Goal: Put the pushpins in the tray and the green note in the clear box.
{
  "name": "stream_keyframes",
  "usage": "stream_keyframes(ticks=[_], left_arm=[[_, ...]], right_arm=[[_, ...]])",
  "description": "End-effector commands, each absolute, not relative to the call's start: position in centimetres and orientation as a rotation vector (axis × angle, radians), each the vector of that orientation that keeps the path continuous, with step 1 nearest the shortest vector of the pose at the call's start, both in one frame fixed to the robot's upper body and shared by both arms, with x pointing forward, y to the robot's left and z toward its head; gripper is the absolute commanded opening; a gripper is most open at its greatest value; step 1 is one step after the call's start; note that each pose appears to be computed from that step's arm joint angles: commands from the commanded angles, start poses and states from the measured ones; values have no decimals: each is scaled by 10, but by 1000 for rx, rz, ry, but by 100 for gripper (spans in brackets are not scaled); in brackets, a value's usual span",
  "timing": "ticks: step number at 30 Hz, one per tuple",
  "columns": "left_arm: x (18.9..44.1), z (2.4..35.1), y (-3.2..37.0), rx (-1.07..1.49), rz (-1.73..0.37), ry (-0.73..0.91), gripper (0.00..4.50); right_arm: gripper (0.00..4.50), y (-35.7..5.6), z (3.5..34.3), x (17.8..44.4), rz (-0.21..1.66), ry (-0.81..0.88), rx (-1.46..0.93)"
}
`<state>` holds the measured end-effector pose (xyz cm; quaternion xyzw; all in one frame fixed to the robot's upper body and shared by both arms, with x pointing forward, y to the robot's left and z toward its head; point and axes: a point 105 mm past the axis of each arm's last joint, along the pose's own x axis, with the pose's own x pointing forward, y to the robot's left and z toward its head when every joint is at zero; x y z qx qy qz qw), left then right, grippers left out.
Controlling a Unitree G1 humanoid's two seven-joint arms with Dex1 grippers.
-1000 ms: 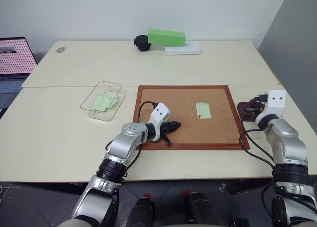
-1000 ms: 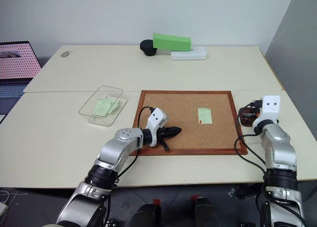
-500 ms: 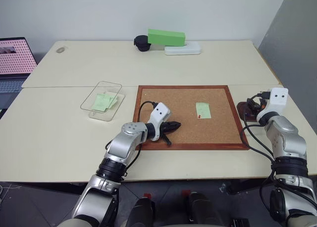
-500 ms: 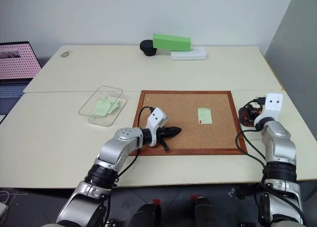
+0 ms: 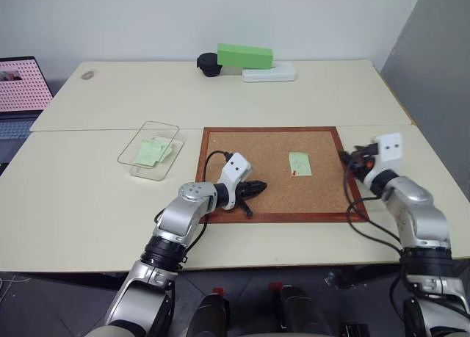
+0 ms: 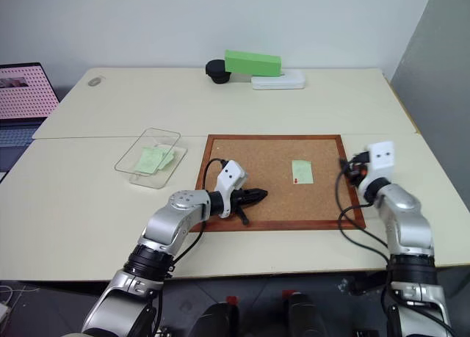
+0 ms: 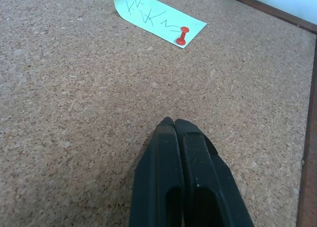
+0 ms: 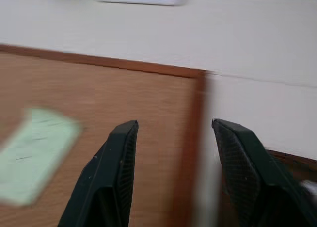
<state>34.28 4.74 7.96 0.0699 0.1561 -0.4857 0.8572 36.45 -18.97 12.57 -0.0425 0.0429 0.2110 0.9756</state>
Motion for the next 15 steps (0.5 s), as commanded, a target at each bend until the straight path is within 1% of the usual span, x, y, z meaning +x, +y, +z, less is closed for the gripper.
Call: stream_keyframes(ticks=[1, 6, 15], left_arm=[[337, 64, 50, 133, -1022, 399, 0], [336, 64, 51, 130, -1018, 401, 0], [336, 65, 54, 137, -1008, 405, 0]], right_arm=[[252, -151, 133, 351, 602, 65, -81], [252, -129, 125, 352, 657, 89, -77], [252, -113, 115, 364, 678, 105, -100]])
